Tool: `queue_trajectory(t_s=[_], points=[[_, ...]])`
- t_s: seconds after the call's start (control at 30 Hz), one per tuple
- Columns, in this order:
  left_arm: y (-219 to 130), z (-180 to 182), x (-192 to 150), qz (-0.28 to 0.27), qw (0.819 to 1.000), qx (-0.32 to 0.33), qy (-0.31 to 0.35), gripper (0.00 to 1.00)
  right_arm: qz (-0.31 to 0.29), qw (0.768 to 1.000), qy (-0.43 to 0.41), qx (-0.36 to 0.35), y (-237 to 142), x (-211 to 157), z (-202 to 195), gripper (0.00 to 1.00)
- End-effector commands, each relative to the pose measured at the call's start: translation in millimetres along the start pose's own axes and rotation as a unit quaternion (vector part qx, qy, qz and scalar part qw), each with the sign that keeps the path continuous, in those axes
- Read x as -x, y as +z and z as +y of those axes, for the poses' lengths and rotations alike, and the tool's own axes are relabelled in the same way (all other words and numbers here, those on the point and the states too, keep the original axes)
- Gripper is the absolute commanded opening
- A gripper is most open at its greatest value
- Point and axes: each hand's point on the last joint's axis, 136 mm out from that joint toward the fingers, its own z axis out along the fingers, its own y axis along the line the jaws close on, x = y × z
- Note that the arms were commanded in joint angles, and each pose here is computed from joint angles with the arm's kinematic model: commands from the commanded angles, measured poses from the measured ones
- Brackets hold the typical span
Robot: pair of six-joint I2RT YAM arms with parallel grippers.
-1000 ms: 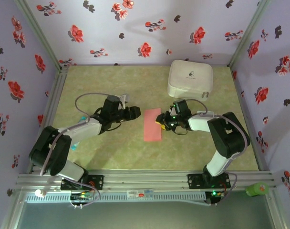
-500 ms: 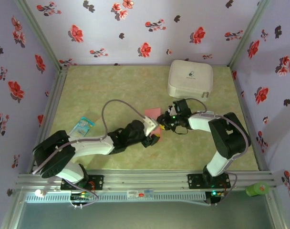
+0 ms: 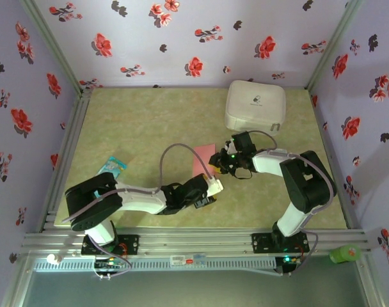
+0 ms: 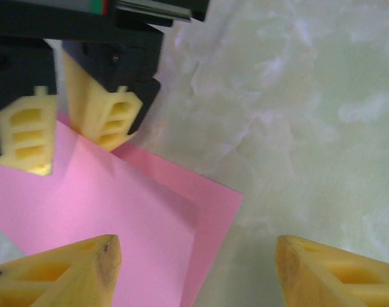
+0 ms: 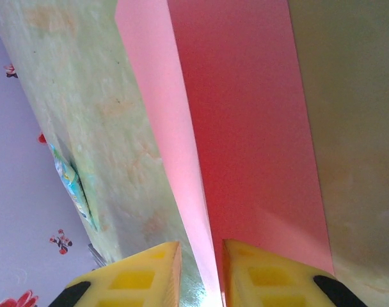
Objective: Fold a paper plane with a square sheet of paper (pick it up from the middle)
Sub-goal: Fold the triangle a second time at the center of the table.
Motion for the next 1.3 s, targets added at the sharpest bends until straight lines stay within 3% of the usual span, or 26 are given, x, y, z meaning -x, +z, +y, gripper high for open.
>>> queue_trajectory(t_s=[0.0,0.23,0.63,1.17,1.27], points=[[4,13,13,-0.005,0.998,0.051,0.028,0.66,0.003,1.0,-0.01,0.007,-1,0,8,0.22],[9,30,11,0.006,0.992,0.118,0.037,0.67,0.001,1.0,-0.009,0.006,-1,1,7,0.22],[15,26,17,-0.003,0.993,0.119,0.03,0.6,-0.005,1.0,-0.005,0.003,-2,2,6,0.22],[11,26,17,-0.01,0.994,0.106,-0.001,0.21,-0.012,1.0,-0.001,0.0,-3,2,1,0.22],[11,28,17,0.002,0.995,0.092,-0.027,0.05,-0.014,1.0,-0.002,-0.002,-4,2,1,0.22]])
